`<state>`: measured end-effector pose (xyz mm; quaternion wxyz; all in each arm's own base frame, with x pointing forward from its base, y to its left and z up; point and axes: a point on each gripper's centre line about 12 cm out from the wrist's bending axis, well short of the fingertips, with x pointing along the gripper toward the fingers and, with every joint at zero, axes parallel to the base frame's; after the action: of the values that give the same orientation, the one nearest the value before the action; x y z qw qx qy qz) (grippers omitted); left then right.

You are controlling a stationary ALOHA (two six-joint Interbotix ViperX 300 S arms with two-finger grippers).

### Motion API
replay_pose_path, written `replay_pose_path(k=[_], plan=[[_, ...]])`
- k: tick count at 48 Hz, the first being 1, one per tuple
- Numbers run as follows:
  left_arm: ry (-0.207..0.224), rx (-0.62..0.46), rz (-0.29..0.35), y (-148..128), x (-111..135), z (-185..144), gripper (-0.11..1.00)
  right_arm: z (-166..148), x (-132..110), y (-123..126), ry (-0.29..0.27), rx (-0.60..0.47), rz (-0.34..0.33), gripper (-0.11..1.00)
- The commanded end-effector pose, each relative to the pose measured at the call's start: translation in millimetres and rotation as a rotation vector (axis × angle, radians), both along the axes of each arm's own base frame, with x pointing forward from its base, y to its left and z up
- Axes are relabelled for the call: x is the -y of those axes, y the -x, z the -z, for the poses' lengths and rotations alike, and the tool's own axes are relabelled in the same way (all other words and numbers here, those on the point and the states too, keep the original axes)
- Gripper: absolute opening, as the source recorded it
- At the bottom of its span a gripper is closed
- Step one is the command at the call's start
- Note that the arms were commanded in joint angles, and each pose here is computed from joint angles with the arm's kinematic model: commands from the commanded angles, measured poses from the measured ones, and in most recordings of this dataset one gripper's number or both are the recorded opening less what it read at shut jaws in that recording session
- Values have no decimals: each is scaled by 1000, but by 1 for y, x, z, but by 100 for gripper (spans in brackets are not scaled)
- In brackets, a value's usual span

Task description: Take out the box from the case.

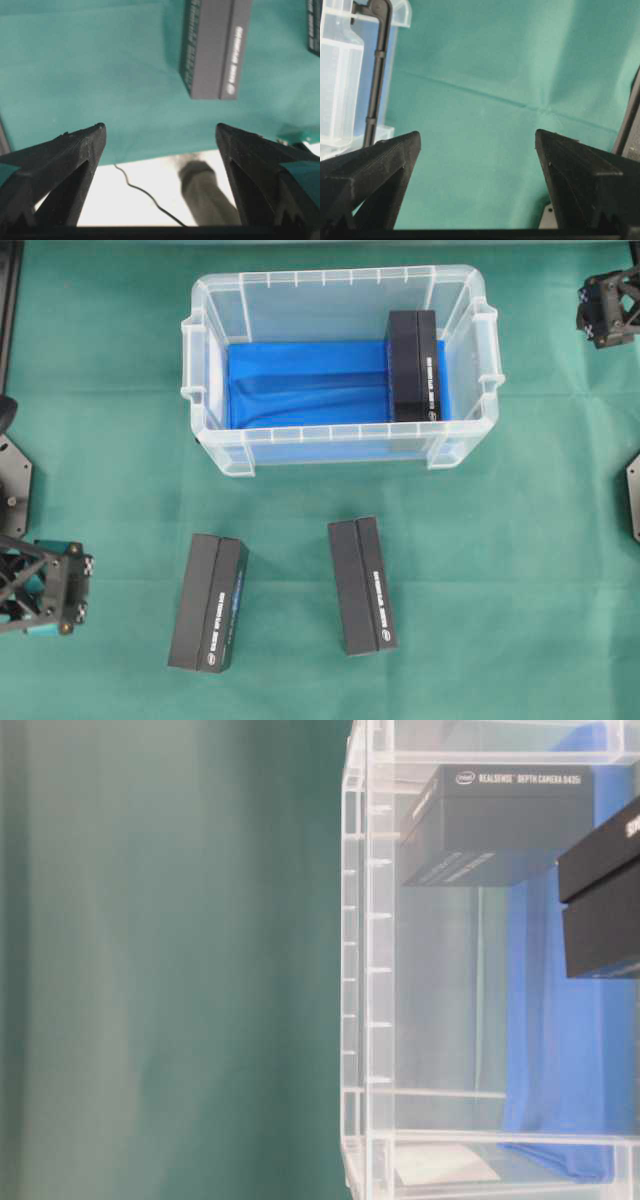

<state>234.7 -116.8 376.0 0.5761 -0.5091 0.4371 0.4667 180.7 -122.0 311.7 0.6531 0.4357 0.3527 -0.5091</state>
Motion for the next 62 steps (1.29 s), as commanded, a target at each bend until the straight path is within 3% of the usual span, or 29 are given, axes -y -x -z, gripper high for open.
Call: replay_pose_path(k=[1, 22, 39, 48, 62], plan=[[-3, 2, -33, 4, -12, -7, 96, -6, 0, 0, 8, 15, -1, 94], [-62, -75, -94, 4, -110, 2, 96, -6, -1, 2, -1, 0, 5, 94], [-97, -50, -127, 12, -185, 8, 96, -7, -2, 3, -1, 1, 7, 94], [-101, -60, -138, 20, -203, 9, 96, -7, -2, 3, -1, 2, 7, 94], [-88, -68, -137, 20, -204, 15, 96, -7, -2, 3, -2, 3, 7, 94]])
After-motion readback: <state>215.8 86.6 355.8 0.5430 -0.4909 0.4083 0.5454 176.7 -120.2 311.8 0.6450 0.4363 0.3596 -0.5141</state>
